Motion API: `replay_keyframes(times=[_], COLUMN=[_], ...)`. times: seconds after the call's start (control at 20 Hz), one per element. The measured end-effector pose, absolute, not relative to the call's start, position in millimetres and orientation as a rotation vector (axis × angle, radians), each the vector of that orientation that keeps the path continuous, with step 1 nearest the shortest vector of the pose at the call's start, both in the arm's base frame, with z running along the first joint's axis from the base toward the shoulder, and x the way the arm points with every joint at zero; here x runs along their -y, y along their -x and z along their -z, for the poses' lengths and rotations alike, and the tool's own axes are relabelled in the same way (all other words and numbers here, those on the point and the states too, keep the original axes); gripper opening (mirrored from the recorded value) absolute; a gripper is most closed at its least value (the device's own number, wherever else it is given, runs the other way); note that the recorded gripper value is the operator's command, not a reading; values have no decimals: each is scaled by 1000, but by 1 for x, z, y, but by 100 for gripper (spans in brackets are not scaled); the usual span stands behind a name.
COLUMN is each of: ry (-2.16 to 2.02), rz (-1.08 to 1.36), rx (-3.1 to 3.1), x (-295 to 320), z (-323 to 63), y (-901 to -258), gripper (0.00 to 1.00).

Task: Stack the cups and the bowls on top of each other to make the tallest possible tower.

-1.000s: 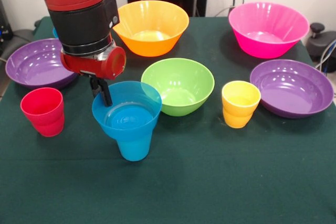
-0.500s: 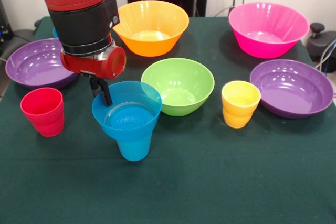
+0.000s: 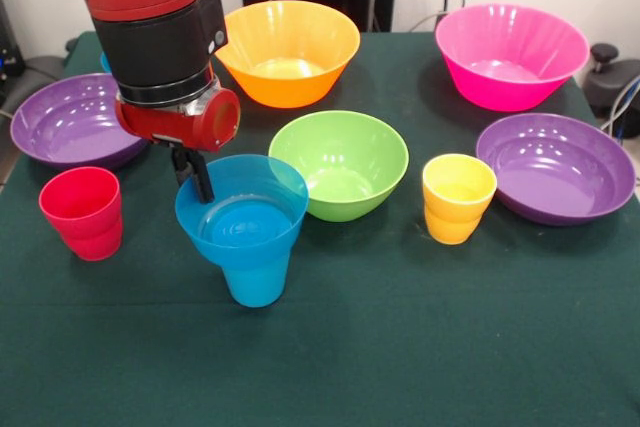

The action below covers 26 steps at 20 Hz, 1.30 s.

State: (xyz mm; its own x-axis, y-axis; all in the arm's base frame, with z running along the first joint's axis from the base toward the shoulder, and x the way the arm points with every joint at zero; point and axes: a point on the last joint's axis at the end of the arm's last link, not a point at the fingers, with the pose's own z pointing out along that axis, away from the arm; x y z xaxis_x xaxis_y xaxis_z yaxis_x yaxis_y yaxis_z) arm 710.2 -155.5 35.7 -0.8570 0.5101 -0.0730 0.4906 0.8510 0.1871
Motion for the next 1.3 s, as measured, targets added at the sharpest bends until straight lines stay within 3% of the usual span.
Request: replay_keyframes(times=[1.3], ry=[-778], rz=[-245], rx=[-2882], x=[153], z=[-36], y=[-714], gripper=[0])
